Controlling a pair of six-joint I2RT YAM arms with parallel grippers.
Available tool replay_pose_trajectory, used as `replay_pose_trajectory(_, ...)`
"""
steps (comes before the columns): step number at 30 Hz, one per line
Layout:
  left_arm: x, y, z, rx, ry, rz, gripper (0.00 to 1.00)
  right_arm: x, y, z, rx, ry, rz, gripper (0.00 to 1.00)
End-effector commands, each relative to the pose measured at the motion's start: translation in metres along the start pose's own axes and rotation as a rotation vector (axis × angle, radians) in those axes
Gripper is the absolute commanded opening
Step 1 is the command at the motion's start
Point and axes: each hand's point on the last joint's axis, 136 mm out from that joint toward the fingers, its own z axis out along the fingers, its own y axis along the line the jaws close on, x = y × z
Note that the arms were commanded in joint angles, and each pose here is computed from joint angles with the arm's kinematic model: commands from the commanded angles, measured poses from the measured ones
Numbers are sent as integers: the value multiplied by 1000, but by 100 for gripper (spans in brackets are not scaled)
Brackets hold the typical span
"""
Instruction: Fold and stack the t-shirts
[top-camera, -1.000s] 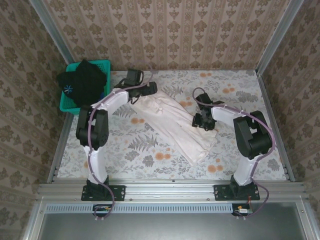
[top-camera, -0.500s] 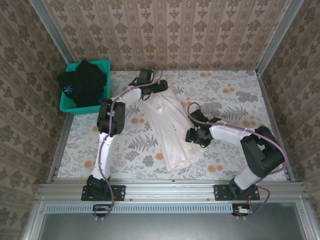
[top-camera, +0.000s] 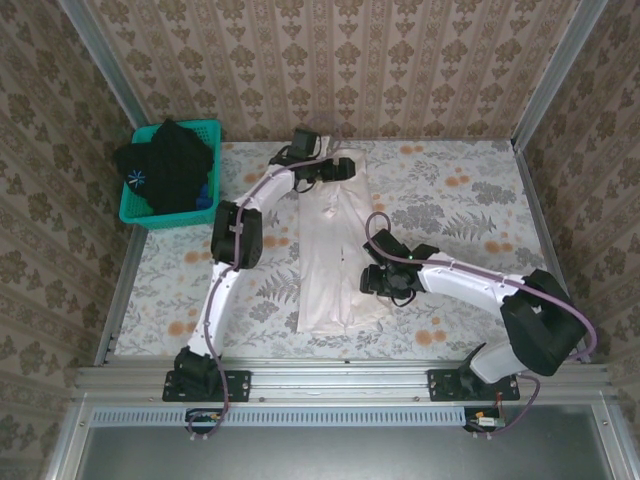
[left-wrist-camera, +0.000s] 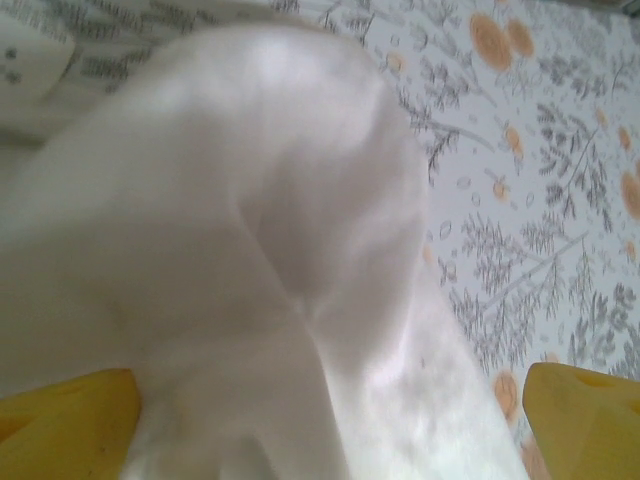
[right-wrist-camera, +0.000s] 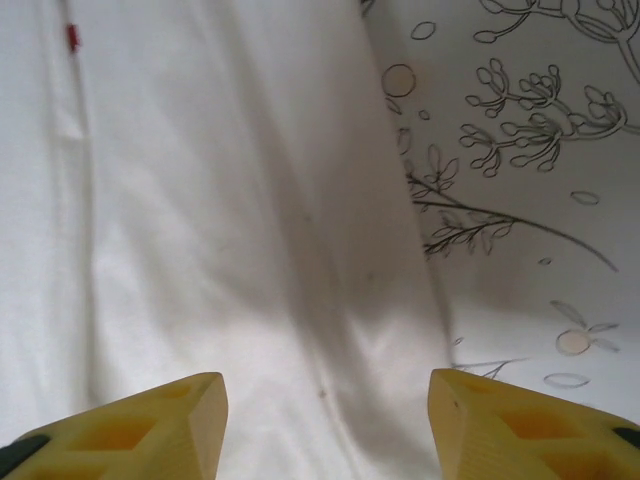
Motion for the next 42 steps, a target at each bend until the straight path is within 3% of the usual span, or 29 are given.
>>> replay_pose_trajectory(1, -29, -36, -64, -11, -39, 91, 100, 12, -4, 17, 23, 44, -22, 53)
replay_pose_trajectory(6, -34, -45, -122, -80, -62, 117, 100, 39, 26, 23, -26, 59, -75, 52)
replay_pose_trajectory(10, -18, -42, -166, -132, -79, 109, 100, 53, 39, 21, -19, 57, -113, 52)
replay_pose_trajectory(17, 90, -20, -234, -208, -59, 2, 98, 49, 36, -5, -26, -3, -158, 55)
replay_pose_trajectory(23, 235, -17, -245, -216, 65, -103, 89, 65, 8, -7, -37, -10, -108, 56)
replay_pose_trajectory(26, 281, -28, -245, -146, 78, -148, 87, 73, 2, 0, -62, -3, -89, 57)
replay_pose_trajectory(33, 334, -47, -259, -126, 114, -136, 84, 79, 24, 7, -211, 2, -73, 60)
replay_pose_trajectory(42, 382, -41, -262, -182, 215, -166, 69, 81, 27, 5, -170, -1, -90, 61)
